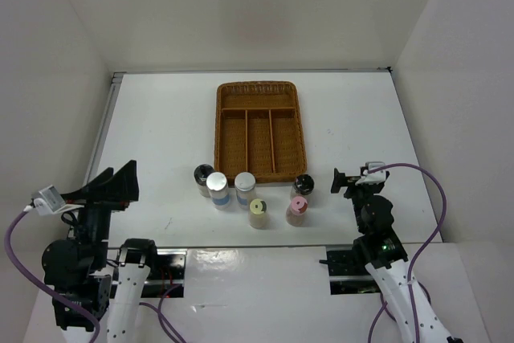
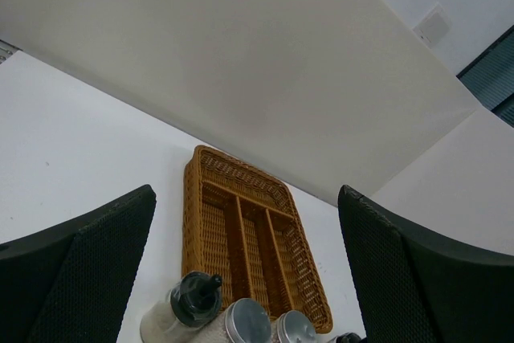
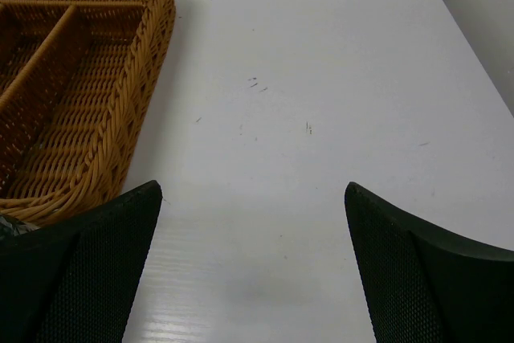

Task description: Organize the condiment bottles

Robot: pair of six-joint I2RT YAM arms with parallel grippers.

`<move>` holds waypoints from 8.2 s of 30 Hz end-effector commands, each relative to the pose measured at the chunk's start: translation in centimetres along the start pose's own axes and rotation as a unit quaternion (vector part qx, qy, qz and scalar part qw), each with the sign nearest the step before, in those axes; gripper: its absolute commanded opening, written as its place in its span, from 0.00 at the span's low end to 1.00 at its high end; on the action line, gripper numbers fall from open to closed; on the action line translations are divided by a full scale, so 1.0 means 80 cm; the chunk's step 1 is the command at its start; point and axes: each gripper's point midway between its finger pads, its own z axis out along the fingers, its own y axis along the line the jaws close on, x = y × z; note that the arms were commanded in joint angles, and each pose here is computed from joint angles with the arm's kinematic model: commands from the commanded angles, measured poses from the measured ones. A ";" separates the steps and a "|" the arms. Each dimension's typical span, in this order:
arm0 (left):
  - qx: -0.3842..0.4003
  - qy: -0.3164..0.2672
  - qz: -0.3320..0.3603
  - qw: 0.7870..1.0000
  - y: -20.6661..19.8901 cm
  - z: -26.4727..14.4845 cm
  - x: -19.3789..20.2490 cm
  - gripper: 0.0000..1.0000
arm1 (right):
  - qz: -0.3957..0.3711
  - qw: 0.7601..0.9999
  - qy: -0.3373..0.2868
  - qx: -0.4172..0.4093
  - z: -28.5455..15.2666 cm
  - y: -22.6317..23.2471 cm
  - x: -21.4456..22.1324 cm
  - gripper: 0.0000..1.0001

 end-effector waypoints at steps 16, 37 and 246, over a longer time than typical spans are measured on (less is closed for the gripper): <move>0.108 0.025 0.022 0.994 -0.033 -0.033 0.024 1.00 | 0.027 0.998 -0.027 0.040 0.000 -0.017 -0.003 0.99; 0.004 0.235 0.115 0.965 0.012 0.087 0.098 1.00 | 0.549 0.808 -0.184 0.112 -0.071 -0.063 -0.193 0.99; -0.044 0.658 0.274 0.700 0.019 0.014 0.345 1.00 | 0.260 0.960 0.106 0.008 0.080 0.058 -0.148 0.99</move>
